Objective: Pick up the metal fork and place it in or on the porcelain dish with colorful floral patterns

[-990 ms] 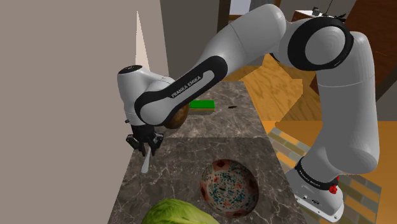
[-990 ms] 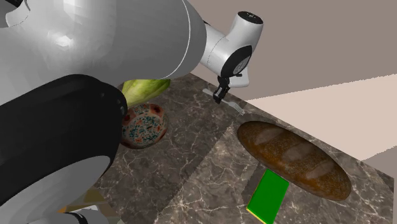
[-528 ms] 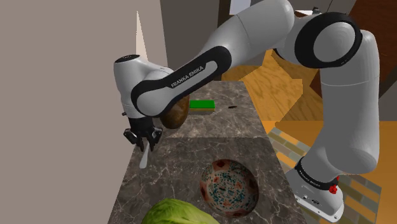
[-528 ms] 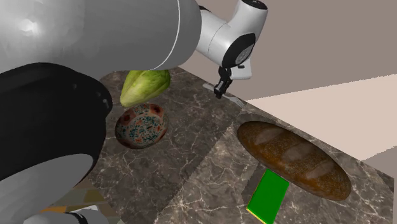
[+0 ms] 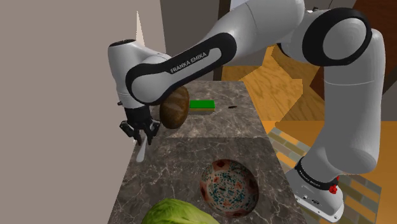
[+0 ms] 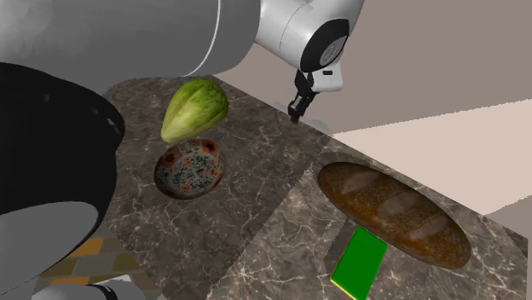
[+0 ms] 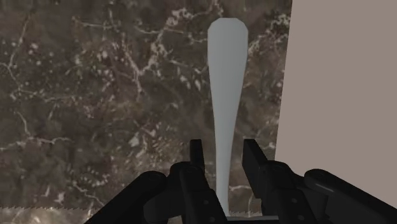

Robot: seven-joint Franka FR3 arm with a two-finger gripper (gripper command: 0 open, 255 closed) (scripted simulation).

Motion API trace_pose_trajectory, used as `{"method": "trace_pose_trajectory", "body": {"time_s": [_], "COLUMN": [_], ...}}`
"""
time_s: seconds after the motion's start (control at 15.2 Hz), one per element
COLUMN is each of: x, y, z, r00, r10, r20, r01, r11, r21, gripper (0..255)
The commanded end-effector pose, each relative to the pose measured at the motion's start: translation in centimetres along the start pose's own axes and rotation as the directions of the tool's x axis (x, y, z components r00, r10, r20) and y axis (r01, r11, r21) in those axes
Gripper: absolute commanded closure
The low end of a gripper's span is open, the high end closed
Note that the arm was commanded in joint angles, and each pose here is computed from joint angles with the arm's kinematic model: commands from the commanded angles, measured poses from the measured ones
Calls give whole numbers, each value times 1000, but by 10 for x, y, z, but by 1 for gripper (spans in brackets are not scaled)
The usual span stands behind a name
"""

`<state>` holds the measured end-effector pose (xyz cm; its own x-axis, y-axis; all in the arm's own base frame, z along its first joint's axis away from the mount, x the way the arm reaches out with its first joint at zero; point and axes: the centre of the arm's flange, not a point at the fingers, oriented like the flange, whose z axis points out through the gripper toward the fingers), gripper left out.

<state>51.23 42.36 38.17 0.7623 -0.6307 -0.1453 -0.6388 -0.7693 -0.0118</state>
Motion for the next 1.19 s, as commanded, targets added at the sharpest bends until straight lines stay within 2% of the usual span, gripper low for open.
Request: {"method": "trace_pose_trajectory", "body": {"time_s": [0.0,0.53,1.12], "x": [-3,-8,-67], "y": [1,0,102], "z": [-12,-49,-36], "r00": [1000,1000,1000], "r10": [0,0,0], "r20": [0,0,0], "r01": [0,0,0], "r11": [1000,1000,1000], "r21": [0,0,0], "gripper": [255,255,255]}}
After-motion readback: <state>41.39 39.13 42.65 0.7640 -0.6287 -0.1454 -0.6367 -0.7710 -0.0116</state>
